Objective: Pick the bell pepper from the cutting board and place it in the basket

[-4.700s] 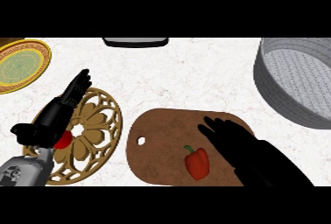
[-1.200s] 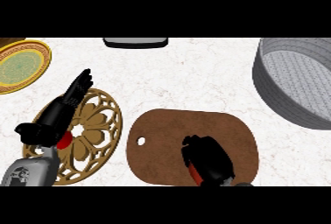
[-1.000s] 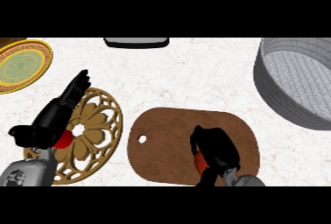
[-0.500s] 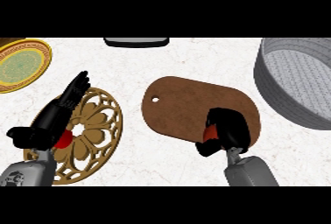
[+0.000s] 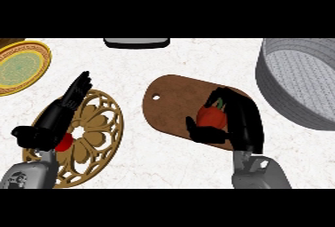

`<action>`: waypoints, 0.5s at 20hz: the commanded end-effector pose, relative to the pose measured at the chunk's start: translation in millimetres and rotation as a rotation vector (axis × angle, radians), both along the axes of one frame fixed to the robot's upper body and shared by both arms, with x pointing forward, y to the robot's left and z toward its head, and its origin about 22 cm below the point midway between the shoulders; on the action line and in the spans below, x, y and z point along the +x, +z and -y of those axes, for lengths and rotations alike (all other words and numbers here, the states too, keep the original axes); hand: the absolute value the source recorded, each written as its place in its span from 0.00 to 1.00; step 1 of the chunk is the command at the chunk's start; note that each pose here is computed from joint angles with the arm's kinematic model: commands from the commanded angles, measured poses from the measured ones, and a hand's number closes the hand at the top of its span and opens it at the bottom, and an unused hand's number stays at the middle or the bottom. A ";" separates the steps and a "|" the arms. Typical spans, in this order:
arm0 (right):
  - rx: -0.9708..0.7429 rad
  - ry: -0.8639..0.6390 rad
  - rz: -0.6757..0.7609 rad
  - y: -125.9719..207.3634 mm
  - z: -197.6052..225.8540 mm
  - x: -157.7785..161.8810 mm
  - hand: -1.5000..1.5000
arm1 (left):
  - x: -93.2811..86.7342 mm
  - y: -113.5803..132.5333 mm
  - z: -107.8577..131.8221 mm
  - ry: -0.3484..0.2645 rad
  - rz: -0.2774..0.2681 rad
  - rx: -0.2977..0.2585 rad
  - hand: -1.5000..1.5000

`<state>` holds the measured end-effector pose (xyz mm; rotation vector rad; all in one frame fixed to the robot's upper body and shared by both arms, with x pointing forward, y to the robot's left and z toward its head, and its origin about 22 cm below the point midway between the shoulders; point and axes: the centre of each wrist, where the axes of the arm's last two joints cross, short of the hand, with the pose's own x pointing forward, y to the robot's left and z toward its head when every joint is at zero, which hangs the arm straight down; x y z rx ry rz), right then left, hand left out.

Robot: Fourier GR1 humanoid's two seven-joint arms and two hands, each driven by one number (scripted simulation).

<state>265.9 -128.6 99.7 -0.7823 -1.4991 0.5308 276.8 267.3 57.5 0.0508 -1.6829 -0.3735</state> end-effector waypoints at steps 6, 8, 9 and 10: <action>0.168 -0.115 0.200 96.2 -5.0 -36.8 1.00 | 5.5 11.8 1.1 -0.011 0.010 0.007 0.50; 0.145 -0.165 0.186 107.5 15.4 -56.1 1.00 | -4.7 0.4 3.7 -0.016 -0.003 -0.006 0.50; 0.139 -0.173 0.183 104.8 15.6 -65.6 1.00 | -9.6 1.1 -1.8 -0.018 0.016 -0.006 0.50; 0.130 -0.191 0.194 120.3 19.8 -44.1 1.00 | 17.5 1.9 5.4 -0.011 -0.007 -0.008 0.50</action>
